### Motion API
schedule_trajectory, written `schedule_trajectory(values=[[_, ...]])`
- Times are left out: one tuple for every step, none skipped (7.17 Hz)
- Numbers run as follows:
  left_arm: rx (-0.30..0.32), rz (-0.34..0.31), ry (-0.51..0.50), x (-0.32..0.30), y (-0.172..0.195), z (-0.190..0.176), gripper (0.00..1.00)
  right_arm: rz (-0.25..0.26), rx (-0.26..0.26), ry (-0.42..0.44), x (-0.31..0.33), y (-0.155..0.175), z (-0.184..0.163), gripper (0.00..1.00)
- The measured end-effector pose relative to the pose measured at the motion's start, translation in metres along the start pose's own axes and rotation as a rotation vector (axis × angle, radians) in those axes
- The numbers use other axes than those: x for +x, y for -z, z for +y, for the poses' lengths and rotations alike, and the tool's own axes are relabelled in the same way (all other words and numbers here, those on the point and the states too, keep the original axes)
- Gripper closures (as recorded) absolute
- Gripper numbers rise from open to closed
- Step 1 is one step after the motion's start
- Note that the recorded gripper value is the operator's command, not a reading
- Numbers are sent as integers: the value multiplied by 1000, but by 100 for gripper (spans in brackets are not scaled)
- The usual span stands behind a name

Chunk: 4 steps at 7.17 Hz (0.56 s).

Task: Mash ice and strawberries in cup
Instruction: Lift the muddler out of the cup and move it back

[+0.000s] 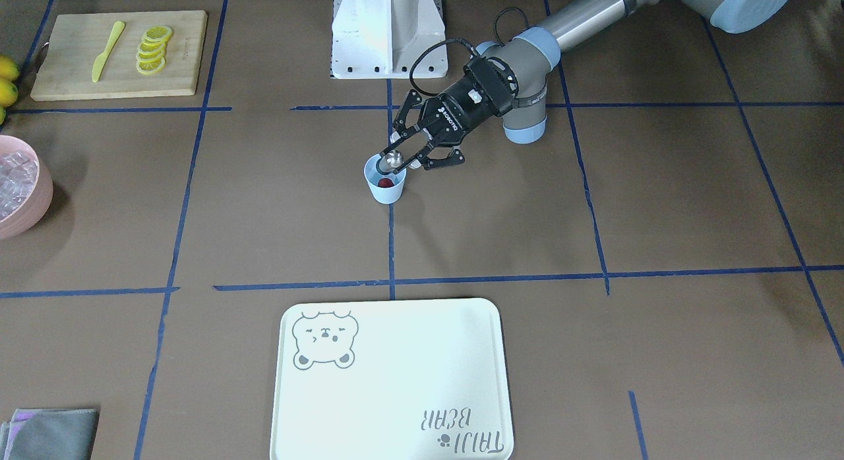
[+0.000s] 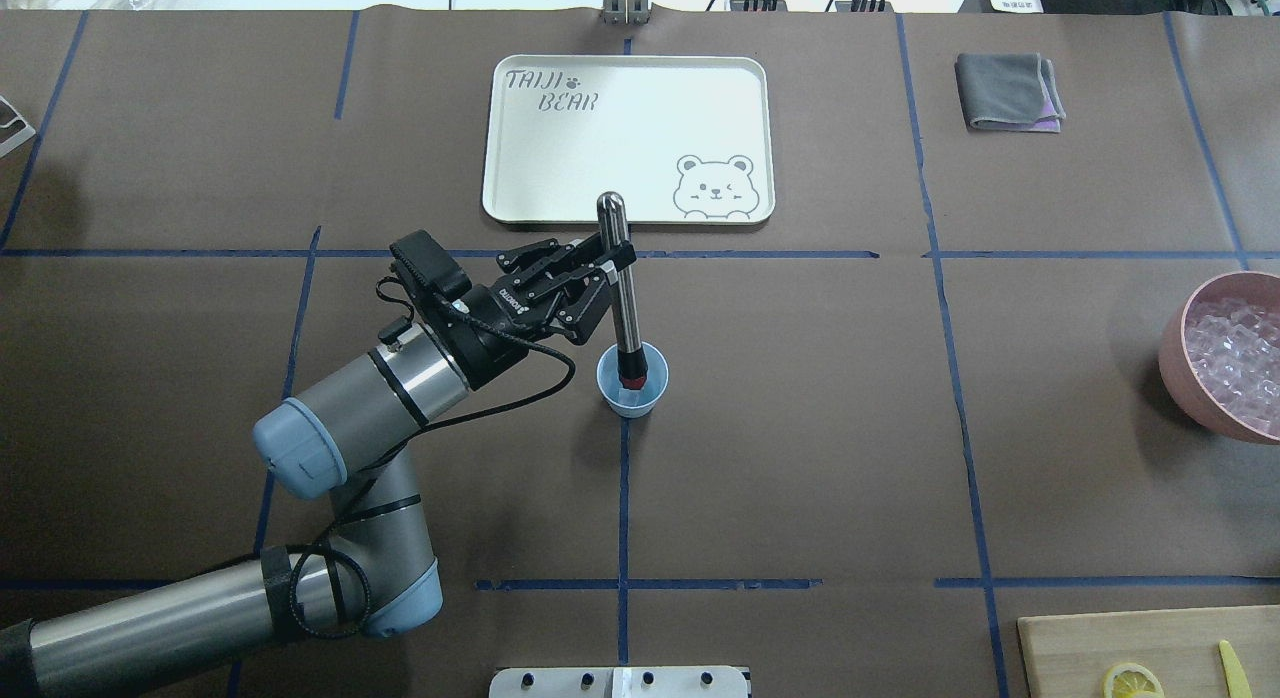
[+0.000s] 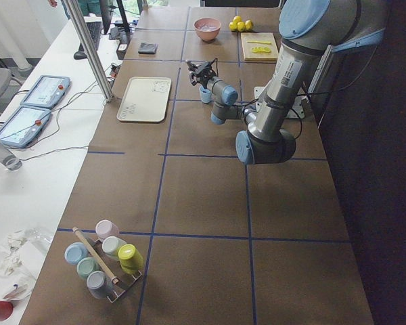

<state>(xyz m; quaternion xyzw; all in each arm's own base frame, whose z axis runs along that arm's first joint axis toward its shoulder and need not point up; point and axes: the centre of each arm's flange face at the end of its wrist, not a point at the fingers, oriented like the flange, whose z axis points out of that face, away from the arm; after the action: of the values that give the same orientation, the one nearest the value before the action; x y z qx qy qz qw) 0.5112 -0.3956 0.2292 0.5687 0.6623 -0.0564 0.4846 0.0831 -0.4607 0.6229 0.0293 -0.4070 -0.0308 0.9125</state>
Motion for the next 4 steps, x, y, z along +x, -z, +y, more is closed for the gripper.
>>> schedule_trajectory(values=[[-6, 3, -14, 13, -2, -32, 100, 0, 3, 4, -1, 1, -1, 1], [-23, -2, -33, 30, 1, -69, 100, 1, 5, 7, -2, 2, -2, 1], [-49, -20, -52, 46, 10, -102, 100, 1, 7, 9, -3, 3, -3, 1], [-90, -56, -75, 54, 23, -127, 100, 1, 9, 11, -4, 4, -3, 1]])
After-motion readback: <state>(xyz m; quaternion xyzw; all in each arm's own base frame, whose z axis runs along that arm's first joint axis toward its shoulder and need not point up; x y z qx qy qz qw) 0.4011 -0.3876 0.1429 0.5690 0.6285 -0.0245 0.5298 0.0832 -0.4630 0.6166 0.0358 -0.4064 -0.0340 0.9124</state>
